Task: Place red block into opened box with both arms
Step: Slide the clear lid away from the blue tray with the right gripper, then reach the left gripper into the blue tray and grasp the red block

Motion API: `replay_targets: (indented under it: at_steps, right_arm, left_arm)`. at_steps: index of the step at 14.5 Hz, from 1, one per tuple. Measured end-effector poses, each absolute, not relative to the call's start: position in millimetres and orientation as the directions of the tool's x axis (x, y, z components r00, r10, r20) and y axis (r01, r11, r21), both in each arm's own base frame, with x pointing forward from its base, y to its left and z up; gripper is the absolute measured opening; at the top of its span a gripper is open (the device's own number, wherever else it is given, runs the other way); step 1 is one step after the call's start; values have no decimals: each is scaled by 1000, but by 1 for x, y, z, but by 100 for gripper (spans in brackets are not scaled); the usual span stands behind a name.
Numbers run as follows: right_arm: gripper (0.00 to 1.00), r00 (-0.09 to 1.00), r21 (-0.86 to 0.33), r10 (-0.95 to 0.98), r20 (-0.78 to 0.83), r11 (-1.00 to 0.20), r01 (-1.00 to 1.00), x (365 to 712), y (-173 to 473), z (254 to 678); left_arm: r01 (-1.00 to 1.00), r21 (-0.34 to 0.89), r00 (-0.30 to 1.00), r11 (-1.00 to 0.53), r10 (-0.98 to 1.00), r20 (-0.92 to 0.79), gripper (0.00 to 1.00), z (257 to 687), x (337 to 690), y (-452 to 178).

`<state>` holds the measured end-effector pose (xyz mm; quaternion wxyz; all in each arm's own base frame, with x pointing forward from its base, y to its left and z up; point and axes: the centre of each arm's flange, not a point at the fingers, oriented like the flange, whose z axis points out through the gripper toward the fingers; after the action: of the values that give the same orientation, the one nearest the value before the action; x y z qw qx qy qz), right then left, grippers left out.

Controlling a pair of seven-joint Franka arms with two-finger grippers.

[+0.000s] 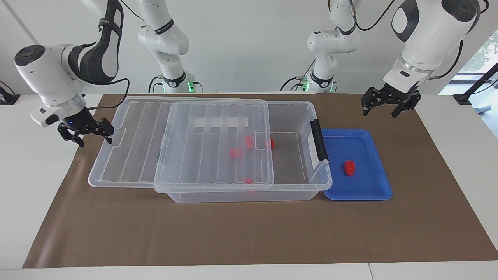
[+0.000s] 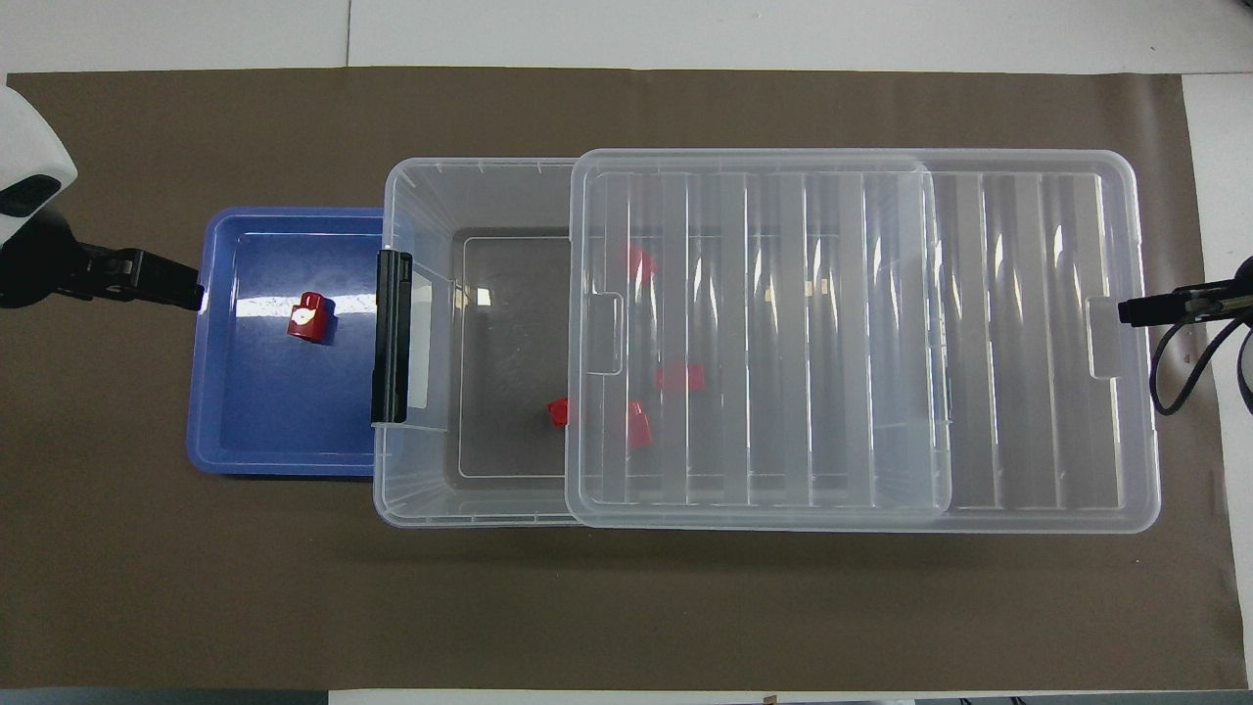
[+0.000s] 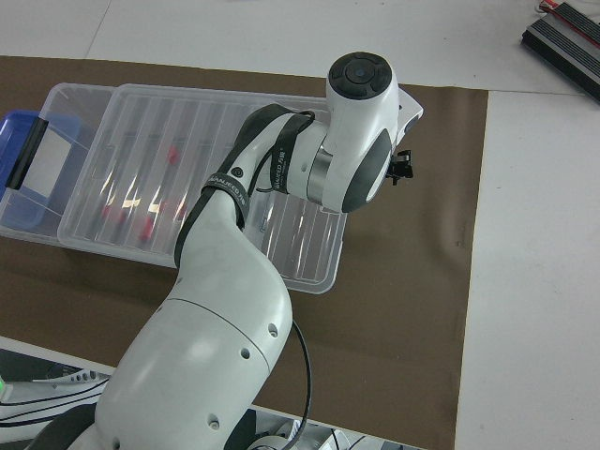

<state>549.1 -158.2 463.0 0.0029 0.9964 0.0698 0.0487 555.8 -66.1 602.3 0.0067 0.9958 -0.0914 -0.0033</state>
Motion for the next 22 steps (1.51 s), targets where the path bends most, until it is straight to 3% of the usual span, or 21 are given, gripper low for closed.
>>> replay_targets:
  at_steps: [9, 13, 18, 22]
  right_arm:
    - [100, 982, 30, 165, 95, -986, 162, 544, -185, 464]
    - [100, 981, 32, 169, 96, -986, 167, 543, -189, 465]
    - [100, 979, 34, 178, 97, -984, 176, 543, -191, 466]
    - [100, 973, 20, 221, 73, -975, 220, 555, -166, 509]
  left_arm:
    - [-183, 9, 982, -983, -183, 54, 100, 585, 560, -68]
    - [-185, 5, 978, -983, -184, 94, 100, 530, 564, -70]
    - [-216, 7, 972, -976, -214, 95, 100, 430, 571, -72]
    - [-275, 3, 956, -962, -273, 112, 100, 365, 575, -70]
